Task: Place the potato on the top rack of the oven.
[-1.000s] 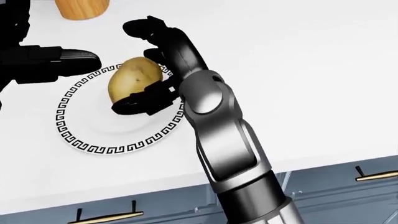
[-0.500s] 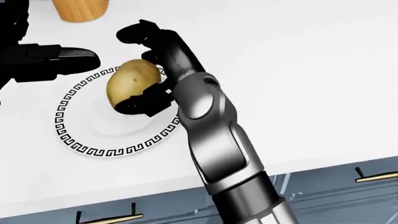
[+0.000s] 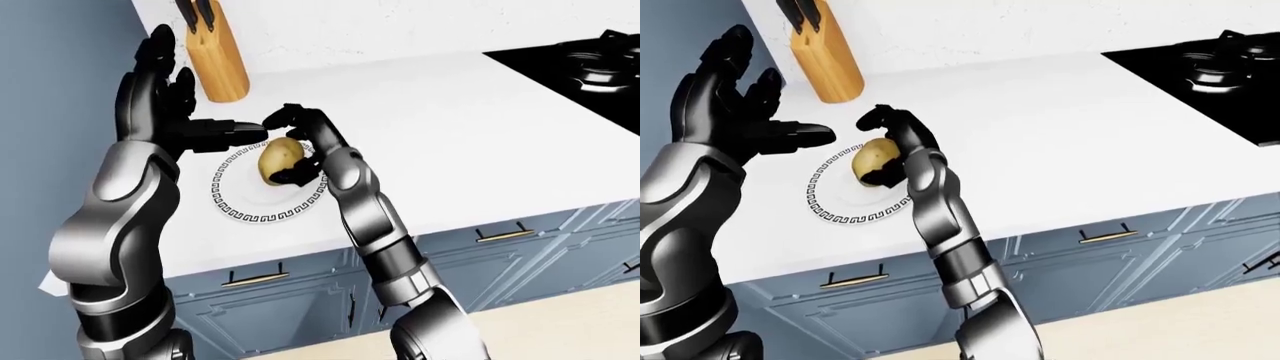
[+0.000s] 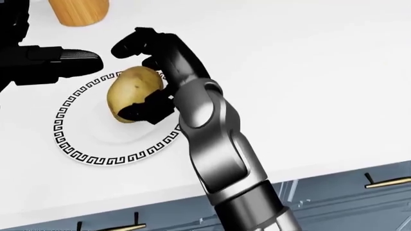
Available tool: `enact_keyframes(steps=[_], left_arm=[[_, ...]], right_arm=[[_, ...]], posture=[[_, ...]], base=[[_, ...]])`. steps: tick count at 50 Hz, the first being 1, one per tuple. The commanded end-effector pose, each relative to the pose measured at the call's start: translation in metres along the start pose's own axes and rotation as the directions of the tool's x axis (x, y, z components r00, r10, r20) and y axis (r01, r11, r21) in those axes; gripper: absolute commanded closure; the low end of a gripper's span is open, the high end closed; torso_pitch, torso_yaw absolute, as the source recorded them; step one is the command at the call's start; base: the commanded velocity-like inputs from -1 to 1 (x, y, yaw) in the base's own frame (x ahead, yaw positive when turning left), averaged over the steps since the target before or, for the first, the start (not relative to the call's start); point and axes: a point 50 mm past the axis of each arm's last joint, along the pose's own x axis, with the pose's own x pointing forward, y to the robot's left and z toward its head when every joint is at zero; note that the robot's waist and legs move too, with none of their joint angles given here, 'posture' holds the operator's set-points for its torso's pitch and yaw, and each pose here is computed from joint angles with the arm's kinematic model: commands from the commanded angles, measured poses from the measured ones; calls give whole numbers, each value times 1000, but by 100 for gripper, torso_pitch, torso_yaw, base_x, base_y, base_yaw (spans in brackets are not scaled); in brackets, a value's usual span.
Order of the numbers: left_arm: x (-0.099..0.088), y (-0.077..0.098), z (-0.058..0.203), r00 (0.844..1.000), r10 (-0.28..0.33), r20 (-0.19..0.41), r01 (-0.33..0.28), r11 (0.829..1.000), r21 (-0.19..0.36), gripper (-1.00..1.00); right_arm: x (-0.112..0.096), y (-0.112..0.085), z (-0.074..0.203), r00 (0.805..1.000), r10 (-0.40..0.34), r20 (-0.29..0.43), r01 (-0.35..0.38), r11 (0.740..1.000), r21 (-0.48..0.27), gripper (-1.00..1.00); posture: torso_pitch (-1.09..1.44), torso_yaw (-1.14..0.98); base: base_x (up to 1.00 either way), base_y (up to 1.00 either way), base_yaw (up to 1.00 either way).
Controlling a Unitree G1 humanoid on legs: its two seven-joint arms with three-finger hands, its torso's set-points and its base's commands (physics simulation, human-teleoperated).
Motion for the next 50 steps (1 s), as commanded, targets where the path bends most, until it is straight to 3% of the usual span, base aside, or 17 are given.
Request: enact_keyframes(steps=[1, 16, 24, 31, 39, 41, 50], left_arm=[[-2, 1, 18, 996, 3, 91, -3, 1000, 2, -100], [-2, 1, 18, 996, 3, 92, -3, 1000, 0, -100], [-2, 1, 19, 996, 4, 92, -4, 1000, 0, -100], [-2, 1, 20, 996, 3, 94, -3, 1000, 0, -100], [-3, 0, 22, 995, 1, 97, -1, 1000, 0, -100], [-3, 0, 21, 995, 1, 96, -1, 1000, 1, -100], [-2, 0, 20, 996, 0, 94, -1, 1000, 2, -100]], right_arm=[[0, -3, 19, 998, 1, 61, 0, 1000, -9, -11], [2, -18, 36, 996, -39, 85, 38, 999, 8, 9], [4, -25, 43, 994, -58, 96, 57, 998, 15, 31], [4, -37, 50, 991, -84, 106, 82, 996, 24, 32], [3, -48, 54, 988, -111, 108, 108, 994, 32, 50], [3, -51, 56, 987, -117, 110, 114, 993, 37, 71], [2, -60, 60, 984, -139, 114, 134, 990, 49, 65]], posture=[[0, 0], [0, 0], [0, 0], [0, 0], [0, 0], [0, 0], [0, 0]], base=[[0, 0, 0], [0, 0, 0], [0, 0, 0], [0, 0, 0], [0, 0, 0], [0, 0, 0], [0, 0, 0]])
